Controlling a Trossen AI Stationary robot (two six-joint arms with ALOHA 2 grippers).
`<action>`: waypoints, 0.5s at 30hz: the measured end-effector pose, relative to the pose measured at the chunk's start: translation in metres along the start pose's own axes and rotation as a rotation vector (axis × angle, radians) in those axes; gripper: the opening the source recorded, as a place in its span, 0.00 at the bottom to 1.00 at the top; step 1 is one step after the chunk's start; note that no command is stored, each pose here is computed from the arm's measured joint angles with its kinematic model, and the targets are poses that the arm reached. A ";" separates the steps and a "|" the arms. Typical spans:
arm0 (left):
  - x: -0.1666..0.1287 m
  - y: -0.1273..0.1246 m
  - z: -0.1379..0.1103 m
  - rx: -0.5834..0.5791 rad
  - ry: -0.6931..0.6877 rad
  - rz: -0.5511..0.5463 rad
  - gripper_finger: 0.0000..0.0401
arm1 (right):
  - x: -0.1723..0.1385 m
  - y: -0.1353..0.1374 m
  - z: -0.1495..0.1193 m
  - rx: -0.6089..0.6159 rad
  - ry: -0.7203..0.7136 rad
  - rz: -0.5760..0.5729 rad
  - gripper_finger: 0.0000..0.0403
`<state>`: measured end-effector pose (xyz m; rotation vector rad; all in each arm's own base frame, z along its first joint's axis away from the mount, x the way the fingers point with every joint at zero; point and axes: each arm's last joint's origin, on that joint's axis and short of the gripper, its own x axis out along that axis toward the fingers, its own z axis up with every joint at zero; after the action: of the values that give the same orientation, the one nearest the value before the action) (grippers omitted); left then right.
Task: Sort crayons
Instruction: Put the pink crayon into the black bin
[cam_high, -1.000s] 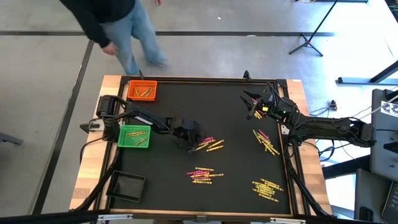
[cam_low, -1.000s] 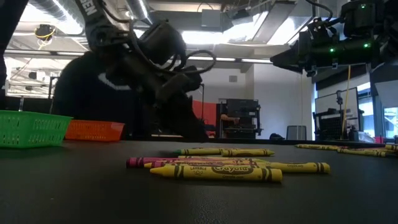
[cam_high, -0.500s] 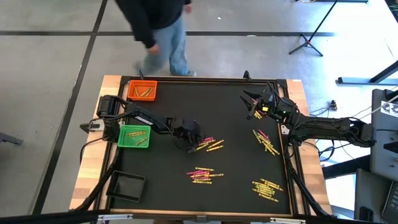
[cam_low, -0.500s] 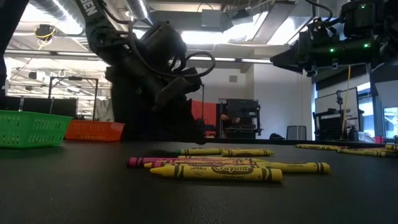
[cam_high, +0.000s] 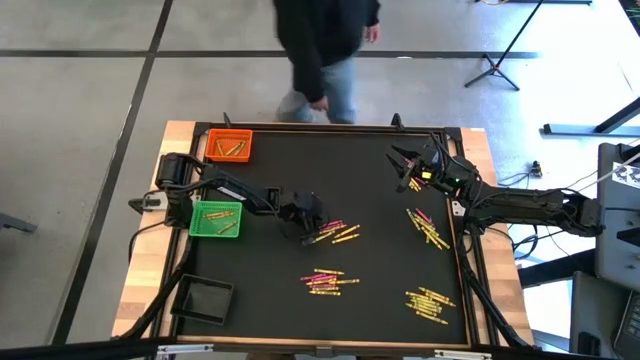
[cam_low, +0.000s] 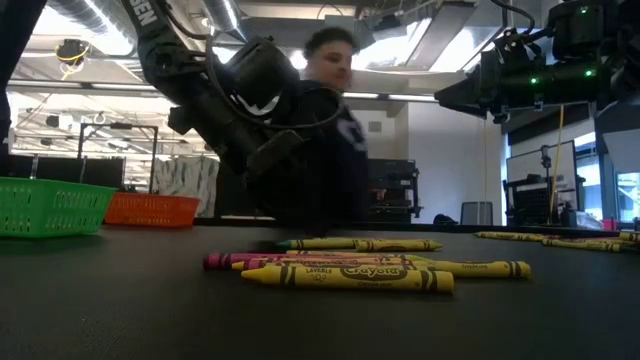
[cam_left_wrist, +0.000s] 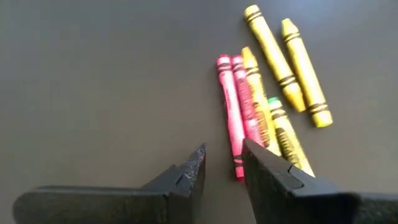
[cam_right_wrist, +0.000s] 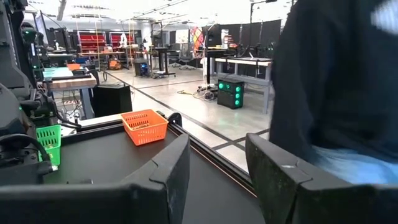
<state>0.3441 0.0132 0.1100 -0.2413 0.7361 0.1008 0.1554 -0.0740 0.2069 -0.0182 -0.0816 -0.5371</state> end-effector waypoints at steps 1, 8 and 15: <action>0.000 -0.001 0.001 0.002 -0.011 -0.010 0.23 | 0.000 0.000 0.000 0.000 0.000 0.000 0.38; 0.002 -0.003 0.004 0.014 -0.020 -0.030 0.23 | 0.000 0.000 0.000 0.000 0.000 0.000 0.38; 0.012 0.000 -0.007 0.009 0.023 -0.019 0.23 | 0.000 0.000 0.000 0.000 0.003 0.000 0.38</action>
<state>0.3488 0.0112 0.0969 -0.2410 0.7571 0.0770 0.1554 -0.0740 0.2066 -0.0176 -0.0783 -0.5370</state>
